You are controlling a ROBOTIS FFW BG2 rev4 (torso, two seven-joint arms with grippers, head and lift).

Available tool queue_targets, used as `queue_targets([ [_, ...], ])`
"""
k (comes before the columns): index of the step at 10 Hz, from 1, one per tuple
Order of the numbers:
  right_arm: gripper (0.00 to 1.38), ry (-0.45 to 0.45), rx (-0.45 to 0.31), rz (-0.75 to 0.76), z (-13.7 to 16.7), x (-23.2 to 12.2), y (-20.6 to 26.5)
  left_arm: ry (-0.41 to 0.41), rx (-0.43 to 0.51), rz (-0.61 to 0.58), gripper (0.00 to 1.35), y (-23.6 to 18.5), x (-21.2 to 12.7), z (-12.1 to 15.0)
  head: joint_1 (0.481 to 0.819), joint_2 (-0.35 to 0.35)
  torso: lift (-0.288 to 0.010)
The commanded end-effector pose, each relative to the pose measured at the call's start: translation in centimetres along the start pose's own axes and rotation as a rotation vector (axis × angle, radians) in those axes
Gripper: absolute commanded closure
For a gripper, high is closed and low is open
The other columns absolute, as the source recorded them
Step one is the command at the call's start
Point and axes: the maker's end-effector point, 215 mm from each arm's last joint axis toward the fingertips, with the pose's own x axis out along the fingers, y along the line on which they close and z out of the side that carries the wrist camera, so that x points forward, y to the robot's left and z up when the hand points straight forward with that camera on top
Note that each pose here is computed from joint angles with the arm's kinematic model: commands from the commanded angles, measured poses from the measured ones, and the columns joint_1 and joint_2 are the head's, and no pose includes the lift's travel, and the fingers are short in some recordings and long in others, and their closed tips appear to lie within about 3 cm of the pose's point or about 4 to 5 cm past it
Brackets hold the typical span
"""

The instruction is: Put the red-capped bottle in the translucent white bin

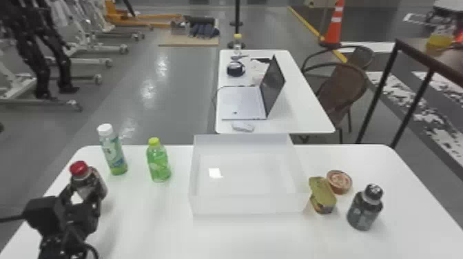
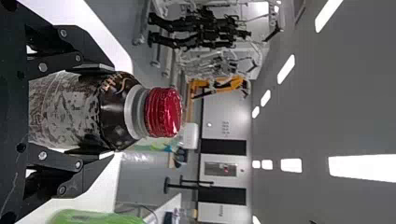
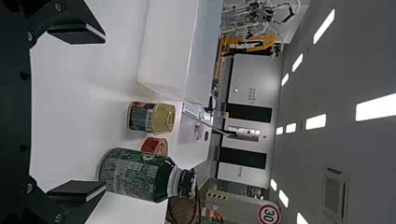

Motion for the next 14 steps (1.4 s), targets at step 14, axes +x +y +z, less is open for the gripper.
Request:
queue_targets([
  [14,0.18,0.024,0.0,-0.002,-1.2,-0.4,0.0,0.14,-0.185,-0.995,1.08,-36.6,-3.4,2.4,0.549,0.0,-0.1],
])
